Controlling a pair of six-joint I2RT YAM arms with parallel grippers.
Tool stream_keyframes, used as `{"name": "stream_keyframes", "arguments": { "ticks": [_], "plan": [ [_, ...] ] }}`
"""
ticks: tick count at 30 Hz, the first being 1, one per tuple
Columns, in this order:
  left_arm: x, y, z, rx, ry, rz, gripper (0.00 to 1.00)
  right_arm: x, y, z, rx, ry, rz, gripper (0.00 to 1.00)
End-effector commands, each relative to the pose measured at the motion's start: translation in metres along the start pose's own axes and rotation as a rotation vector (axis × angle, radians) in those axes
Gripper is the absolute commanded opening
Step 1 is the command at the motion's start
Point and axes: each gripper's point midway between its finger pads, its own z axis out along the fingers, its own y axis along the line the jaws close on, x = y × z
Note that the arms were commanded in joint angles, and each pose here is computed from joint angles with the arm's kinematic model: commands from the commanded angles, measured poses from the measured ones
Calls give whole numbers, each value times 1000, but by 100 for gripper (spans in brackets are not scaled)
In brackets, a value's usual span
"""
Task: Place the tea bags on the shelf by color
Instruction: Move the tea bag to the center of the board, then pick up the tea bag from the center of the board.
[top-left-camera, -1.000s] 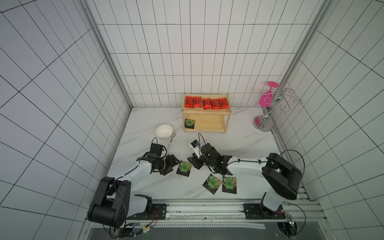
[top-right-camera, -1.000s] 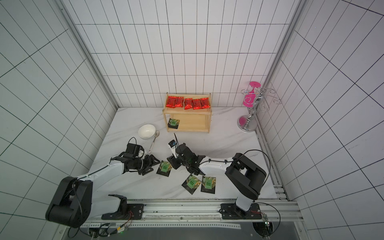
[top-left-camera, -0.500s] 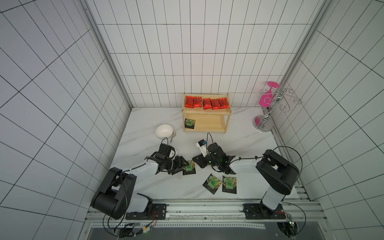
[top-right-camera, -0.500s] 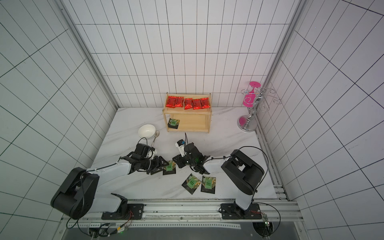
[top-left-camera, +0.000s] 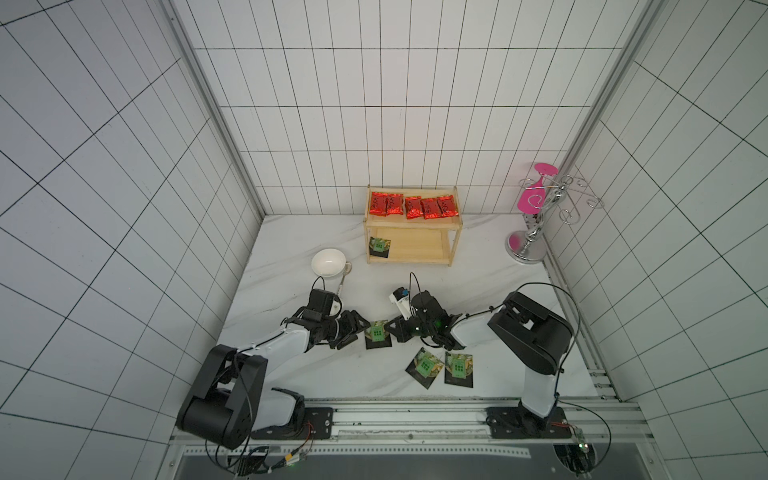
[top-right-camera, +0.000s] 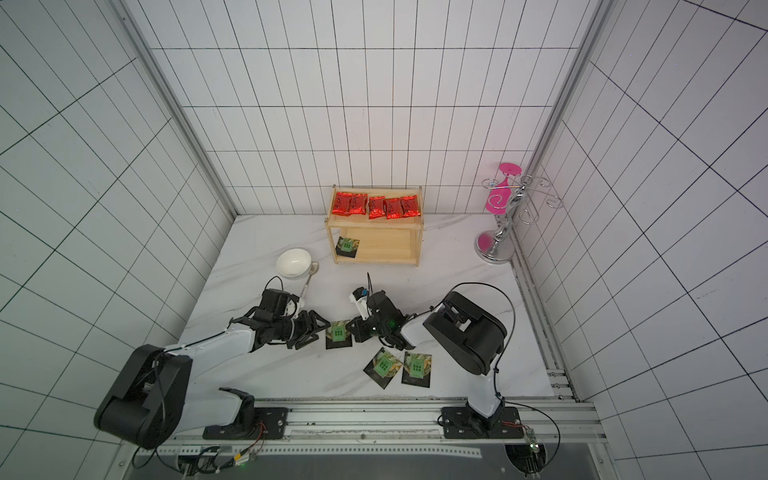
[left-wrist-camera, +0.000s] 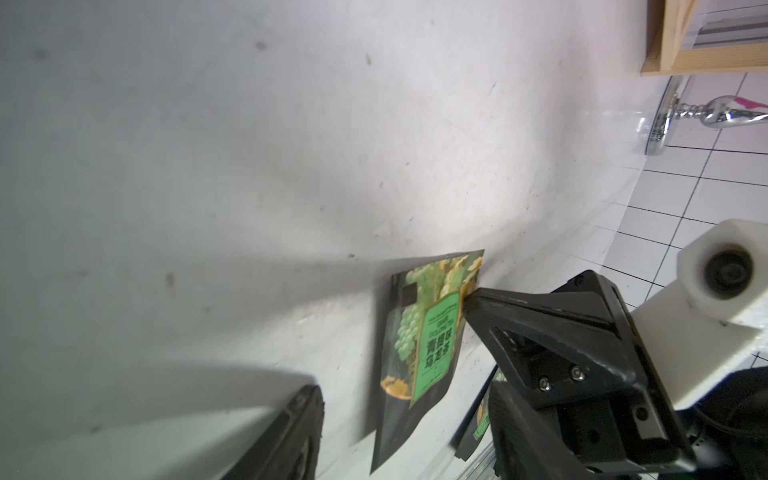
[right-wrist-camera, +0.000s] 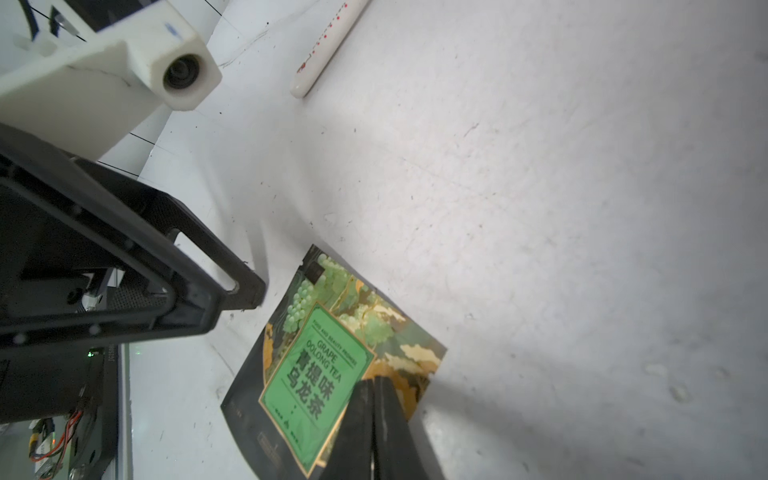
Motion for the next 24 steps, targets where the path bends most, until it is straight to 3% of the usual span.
{"name": "stream_keyframes", "arguments": {
  "ticks": [1, 7, 11, 16, 24],
  "plan": [
    [18, 51, 17, -149, 47, -93, 68, 16, -18, 2, 29, 35, 35, 8],
    [23, 59, 40, -140, 89, -121, 66, 28, -26, -1, 52, 56, 69, 7],
    [25, 58, 48, -125, 108, -127, 58, 33, -30, -1, 61, 62, 85, 7],
    [20, 50, 42, -119, 83, -100, 32, 32, -32, -1, 64, 57, 94, 7],
    [11, 28, 33, -67, 49, -61, 11, -7, -20, -20, 53, -23, 120, 10]
  ]
}}
